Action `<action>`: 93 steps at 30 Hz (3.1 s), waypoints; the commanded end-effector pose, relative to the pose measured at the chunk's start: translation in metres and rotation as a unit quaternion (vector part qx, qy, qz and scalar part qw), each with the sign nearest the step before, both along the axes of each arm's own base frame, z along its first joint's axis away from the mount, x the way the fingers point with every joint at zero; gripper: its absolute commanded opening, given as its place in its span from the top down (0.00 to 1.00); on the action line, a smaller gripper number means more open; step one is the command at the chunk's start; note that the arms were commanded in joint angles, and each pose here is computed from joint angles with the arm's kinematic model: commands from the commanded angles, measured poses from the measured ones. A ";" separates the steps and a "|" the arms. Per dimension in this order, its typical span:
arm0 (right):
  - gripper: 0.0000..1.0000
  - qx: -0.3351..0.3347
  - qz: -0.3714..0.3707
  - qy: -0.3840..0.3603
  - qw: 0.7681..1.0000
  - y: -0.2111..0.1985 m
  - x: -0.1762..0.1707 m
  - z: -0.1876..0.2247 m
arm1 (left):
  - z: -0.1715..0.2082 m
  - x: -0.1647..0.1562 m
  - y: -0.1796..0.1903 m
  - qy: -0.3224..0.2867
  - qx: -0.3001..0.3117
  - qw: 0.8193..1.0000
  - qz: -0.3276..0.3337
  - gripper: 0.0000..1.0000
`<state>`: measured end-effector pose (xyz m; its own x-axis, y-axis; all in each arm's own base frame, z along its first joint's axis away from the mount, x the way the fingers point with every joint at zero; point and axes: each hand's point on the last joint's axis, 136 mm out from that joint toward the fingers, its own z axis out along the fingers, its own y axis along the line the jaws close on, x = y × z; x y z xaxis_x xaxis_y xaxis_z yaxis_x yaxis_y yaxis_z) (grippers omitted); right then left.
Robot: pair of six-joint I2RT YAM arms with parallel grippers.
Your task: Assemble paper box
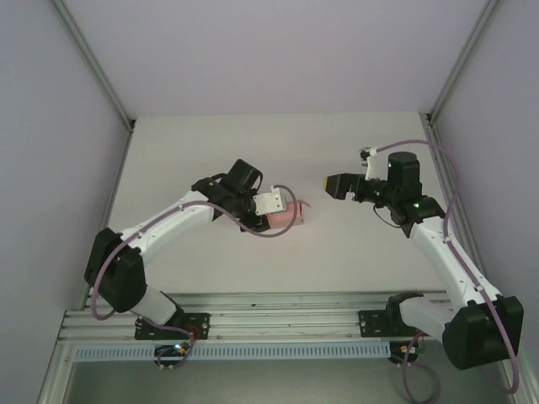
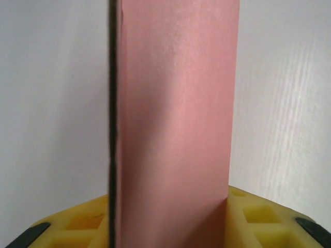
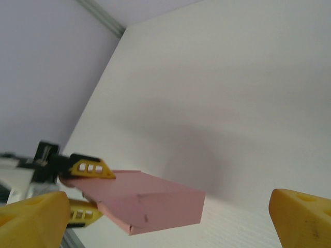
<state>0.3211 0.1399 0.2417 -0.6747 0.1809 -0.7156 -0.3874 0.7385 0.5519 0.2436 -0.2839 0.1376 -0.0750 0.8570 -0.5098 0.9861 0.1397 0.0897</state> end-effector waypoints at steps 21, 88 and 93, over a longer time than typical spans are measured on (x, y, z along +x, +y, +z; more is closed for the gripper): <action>0.22 -0.125 0.130 0.028 0.983 0.058 -0.020 -0.081 | -0.038 0.004 -0.006 0.119 0.053 0.991 0.013 0.60; 0.99 -0.158 0.058 0.056 0.984 0.095 -0.011 -0.122 | -0.036 0.025 -0.020 0.101 0.012 0.994 0.039 0.58; 0.99 -0.170 0.065 0.023 0.983 0.092 -0.017 -0.126 | -0.034 0.026 -0.022 0.102 0.011 0.994 0.038 0.58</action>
<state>0.3229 0.2296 0.1381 -0.7023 -0.0665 -0.7088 -0.4233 0.8395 0.3406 0.2591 -0.2885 0.0978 -0.2669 0.8794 -0.3943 0.9635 0.2355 -0.1270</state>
